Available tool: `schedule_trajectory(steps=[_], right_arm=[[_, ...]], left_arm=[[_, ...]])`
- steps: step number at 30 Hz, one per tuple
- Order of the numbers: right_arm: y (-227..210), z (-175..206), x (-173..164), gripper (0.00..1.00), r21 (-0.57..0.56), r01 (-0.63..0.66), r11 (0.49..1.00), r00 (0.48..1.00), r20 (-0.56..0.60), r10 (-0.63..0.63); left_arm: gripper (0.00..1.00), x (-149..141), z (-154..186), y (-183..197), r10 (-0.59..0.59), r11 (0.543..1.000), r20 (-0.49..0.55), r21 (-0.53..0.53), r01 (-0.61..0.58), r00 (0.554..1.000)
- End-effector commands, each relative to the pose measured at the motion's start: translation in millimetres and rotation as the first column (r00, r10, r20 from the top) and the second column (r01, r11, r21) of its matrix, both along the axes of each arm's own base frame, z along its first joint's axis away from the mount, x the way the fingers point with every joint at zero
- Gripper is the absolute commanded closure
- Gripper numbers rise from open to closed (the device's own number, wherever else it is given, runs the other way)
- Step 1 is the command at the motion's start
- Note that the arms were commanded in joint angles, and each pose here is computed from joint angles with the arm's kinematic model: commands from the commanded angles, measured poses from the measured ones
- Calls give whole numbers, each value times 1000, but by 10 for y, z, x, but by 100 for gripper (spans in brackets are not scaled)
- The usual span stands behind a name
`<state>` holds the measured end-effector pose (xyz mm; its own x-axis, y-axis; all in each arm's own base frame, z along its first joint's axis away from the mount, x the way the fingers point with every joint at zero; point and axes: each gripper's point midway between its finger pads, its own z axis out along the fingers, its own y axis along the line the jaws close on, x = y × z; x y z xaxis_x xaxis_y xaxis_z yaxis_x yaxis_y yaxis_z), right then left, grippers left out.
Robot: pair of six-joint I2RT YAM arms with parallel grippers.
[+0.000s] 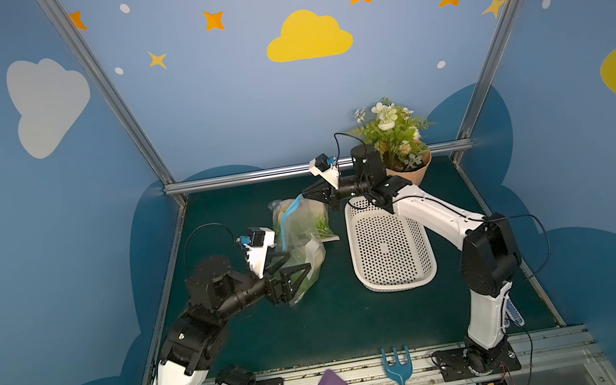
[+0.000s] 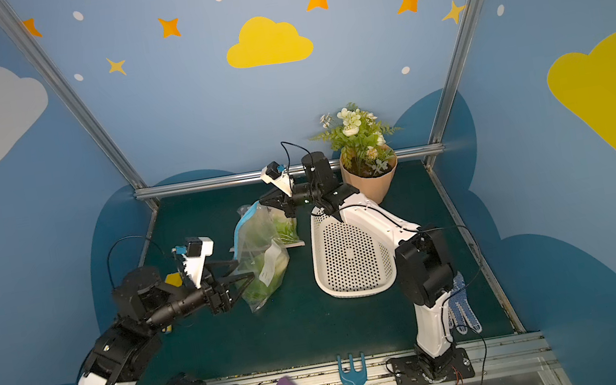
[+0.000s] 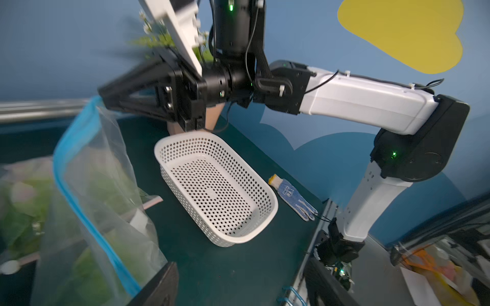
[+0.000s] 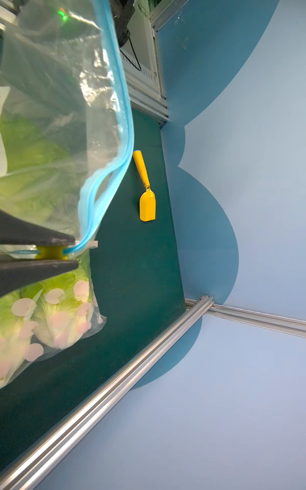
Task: Open the zip-top bag and take out the chinese cabbages
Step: Unzip the zipper on the zipper food storage bag, then place the zipper food storage bag at the center of the board.
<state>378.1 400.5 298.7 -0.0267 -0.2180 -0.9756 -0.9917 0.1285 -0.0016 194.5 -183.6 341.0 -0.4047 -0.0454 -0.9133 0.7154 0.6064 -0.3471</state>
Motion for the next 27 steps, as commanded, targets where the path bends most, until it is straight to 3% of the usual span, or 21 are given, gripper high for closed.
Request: schedule_trajectory(steps=[1, 9, 15, 20, 25, 27], right_arm=[[-86, 104, -126, 100, 11, -20, 1000, 1000, 24, 20], [-206, 52, -261, 100, -2, -31, 1000, 999, 26, 31], [-319, 15, -393, 100, -20, -28, 999, 998, 57, 29], [-416, -116, -470, 100, -64, -5, 998, 999, 54, 8], [-526, -248, -514, 100, -104, 28, 994, 999, 44, -24], [-582, -297, -529, 100, -122, 49, 991, 998, 44, -44]], left_arm=[[23, 61, 23, 233, 126, 988, 70, 77, -132, 989], [25, 375, -97, 541, 324, 916, 107, 213, -340, 940], [25, 607, -54, 628, 387, 883, 140, 227, -410, 911], [27, 732, 9, 542, 355, 912, 94, 185, -367, 930], [35, 708, -14, 248, 211, 975, -2, 77, -210, 978], [43, 705, -60, 151, 163, 986, -46, 44, -161, 986]])
